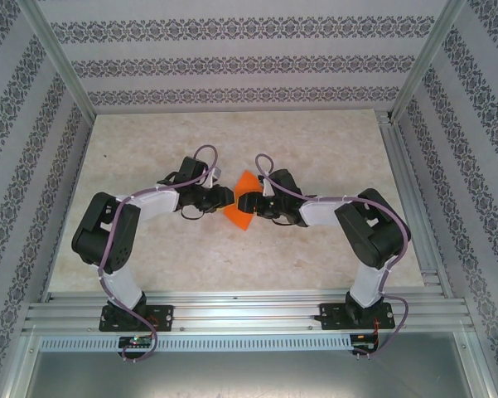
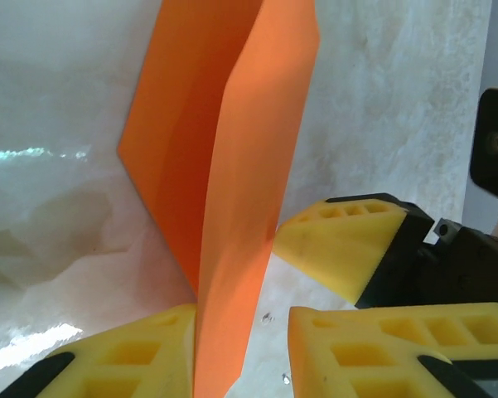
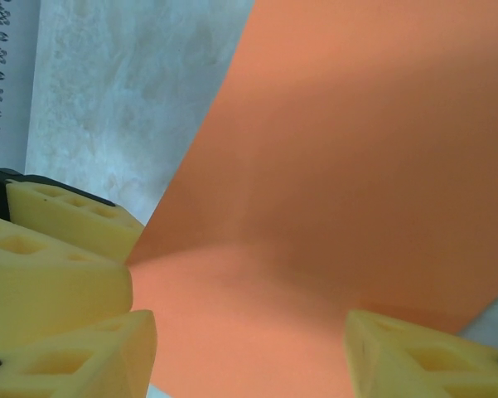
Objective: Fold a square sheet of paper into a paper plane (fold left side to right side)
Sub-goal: Third fold the triangle at the center of the table.
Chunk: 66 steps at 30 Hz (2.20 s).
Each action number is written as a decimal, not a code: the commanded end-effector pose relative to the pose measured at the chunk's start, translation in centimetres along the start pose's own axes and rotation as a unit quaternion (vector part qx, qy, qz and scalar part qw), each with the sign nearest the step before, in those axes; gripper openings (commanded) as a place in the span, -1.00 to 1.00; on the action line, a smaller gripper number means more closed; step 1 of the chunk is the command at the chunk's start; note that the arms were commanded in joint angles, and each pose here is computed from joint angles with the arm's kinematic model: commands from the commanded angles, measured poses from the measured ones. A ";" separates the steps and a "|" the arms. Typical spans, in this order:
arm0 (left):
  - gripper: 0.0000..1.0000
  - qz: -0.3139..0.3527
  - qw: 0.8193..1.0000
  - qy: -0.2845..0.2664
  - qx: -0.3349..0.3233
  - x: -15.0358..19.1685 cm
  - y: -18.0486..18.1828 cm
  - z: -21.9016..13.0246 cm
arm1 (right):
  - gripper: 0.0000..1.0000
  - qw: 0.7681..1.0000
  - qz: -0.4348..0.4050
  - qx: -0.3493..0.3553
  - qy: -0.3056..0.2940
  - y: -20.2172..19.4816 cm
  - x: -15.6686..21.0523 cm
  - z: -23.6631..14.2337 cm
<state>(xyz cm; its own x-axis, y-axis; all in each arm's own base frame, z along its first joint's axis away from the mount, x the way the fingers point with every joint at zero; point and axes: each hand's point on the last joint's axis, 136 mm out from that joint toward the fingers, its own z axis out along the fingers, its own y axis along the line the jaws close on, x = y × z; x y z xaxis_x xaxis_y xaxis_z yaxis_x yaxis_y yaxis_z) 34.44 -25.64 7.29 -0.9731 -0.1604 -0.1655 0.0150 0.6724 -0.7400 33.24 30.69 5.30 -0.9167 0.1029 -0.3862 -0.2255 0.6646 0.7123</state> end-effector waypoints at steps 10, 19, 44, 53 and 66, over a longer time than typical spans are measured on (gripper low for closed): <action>-0.55 0.005 0.999 -0.001 0.034 -1.5 -2.2 1.9 | 0.14 0.999 -0.006 -0.046 -0.025 1.5 -1.2 -0.5; -0.49 0.005 0.999 -0.003 0.033 -2.4 -2.6 2.2 | 0.15 0.999 -0.014 -0.023 -0.043 0.6 -1.7 -2.5; -0.83 -0.051 0.998 -0.004 0.027 -2.8 -2.2 3.0 | 0.44 0.916 -0.339 0.213 -0.019 4.8 3.7 -0.8; -0.85 -0.049 0.999 0.001 0.020 -2.6 -1.9 3.0 | 0.12 0.907 -0.340 0.246 -0.019 3.9 2.9 -0.2; -0.82 -0.045 0.999 0.003 0.012 -2.5 -1.7 2.9 | -0.84 0.926 -0.317 0.206 -0.007 3.6 2.5 -0.3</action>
<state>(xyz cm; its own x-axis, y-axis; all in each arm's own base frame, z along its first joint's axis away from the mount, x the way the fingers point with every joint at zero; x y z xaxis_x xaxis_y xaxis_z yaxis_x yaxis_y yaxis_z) 37.31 -28.02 6.92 -0.9693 -0.2343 -0.0749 -0.0920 0.6276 -0.7731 29.71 32.63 6.48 -0.6443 -0.4123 -0.6441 -0.5545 0.8319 0.0221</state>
